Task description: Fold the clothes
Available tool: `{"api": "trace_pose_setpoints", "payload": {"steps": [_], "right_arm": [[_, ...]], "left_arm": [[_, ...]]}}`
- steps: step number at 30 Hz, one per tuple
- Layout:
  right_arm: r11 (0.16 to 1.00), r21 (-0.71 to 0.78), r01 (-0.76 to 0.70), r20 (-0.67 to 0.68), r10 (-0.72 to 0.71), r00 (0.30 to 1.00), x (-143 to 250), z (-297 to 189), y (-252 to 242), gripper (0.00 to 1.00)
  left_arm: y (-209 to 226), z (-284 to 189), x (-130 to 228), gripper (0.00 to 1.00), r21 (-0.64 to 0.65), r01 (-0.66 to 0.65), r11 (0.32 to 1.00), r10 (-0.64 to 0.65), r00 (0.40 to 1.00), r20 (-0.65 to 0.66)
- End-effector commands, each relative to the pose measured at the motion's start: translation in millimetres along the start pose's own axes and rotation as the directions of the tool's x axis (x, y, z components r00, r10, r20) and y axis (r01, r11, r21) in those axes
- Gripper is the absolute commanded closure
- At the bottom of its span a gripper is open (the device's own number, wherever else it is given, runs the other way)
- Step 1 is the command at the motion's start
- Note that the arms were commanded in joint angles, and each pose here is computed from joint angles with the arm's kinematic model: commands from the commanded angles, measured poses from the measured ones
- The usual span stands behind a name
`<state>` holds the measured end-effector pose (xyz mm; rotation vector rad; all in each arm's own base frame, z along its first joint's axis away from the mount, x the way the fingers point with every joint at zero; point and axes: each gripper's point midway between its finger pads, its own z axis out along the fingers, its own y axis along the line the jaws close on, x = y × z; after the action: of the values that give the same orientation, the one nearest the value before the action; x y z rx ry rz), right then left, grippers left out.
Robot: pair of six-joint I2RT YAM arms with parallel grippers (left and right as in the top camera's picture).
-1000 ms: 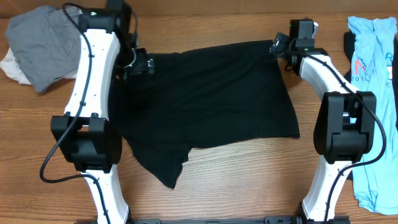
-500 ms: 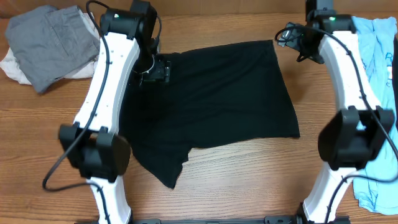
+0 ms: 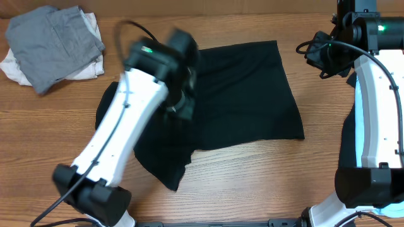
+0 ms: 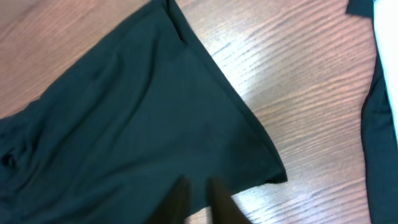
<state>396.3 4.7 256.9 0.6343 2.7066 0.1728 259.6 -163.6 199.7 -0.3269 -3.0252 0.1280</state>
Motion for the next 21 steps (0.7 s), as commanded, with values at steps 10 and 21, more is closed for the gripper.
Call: {"api": "trace_pose_setpoints", "payload": {"steps": [10,21], "right_arm": [[0.998,0.057,-0.003,-0.102,0.009,0.995,24,48,-14,0.96],[0.997,0.028,-0.078,-0.203,0.082,0.976,49,97,-30,0.96]], "left_arm": [[3,83,78,0.96,-0.146,0.127,0.981,-0.151,0.975,-0.164],[14,145,59,0.96,-0.022,0.223,0.975,-0.224,0.969,-0.104]]}}
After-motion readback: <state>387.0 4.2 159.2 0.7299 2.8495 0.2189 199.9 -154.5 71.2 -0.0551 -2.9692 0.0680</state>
